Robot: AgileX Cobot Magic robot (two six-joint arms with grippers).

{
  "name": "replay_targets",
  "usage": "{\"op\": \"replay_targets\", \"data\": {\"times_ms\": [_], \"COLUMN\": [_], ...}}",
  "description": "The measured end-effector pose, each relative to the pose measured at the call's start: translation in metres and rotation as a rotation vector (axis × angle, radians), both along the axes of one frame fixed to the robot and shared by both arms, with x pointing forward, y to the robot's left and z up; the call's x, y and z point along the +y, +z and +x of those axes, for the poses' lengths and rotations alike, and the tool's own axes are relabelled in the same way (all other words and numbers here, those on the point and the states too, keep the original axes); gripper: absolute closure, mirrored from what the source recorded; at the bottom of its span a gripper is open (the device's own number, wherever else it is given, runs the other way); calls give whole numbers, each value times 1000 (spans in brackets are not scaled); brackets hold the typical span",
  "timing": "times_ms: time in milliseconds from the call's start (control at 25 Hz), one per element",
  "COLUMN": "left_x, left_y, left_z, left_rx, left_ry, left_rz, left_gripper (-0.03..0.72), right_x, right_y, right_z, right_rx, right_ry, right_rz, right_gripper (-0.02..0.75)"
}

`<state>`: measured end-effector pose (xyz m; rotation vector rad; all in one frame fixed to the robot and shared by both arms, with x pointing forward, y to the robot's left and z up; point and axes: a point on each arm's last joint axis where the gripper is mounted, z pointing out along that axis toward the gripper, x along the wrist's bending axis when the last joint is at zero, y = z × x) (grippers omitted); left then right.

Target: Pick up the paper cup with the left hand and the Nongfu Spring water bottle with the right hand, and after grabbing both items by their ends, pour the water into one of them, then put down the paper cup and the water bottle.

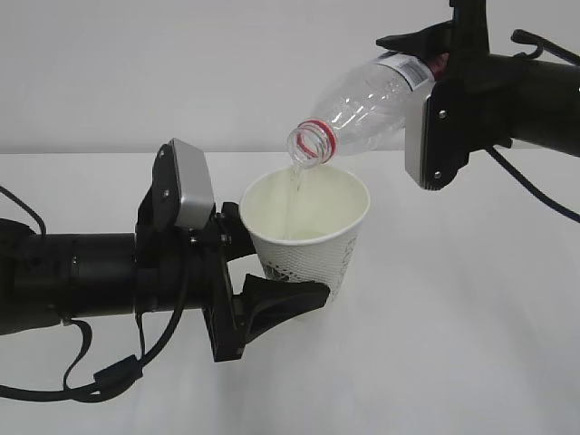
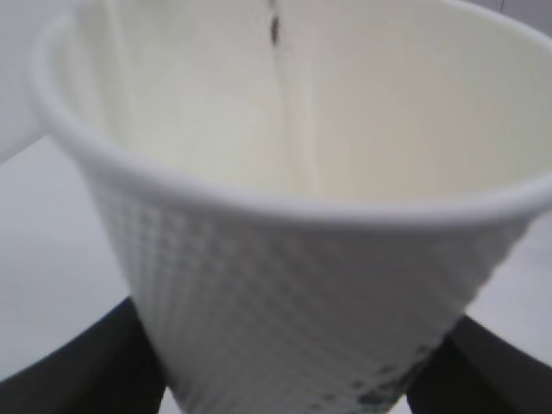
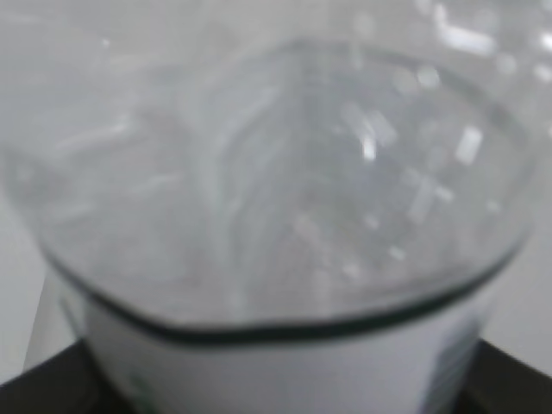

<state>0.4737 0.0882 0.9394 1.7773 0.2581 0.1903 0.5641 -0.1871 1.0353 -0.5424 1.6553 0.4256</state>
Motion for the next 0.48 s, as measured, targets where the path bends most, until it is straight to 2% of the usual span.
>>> {"op": "replay_targets", "data": {"times_ms": [480], "left_x": [0], "left_y": [-1], "left_z": [0], "left_rx": [1], "left_ry": [1], "left_rz": [7], "left_gripper": [139], "right_x": [0], "right_y": [0], "right_z": [0], "right_rx": [-1], "right_ry": [0], "right_rz": [-2], "right_gripper": [261]}}
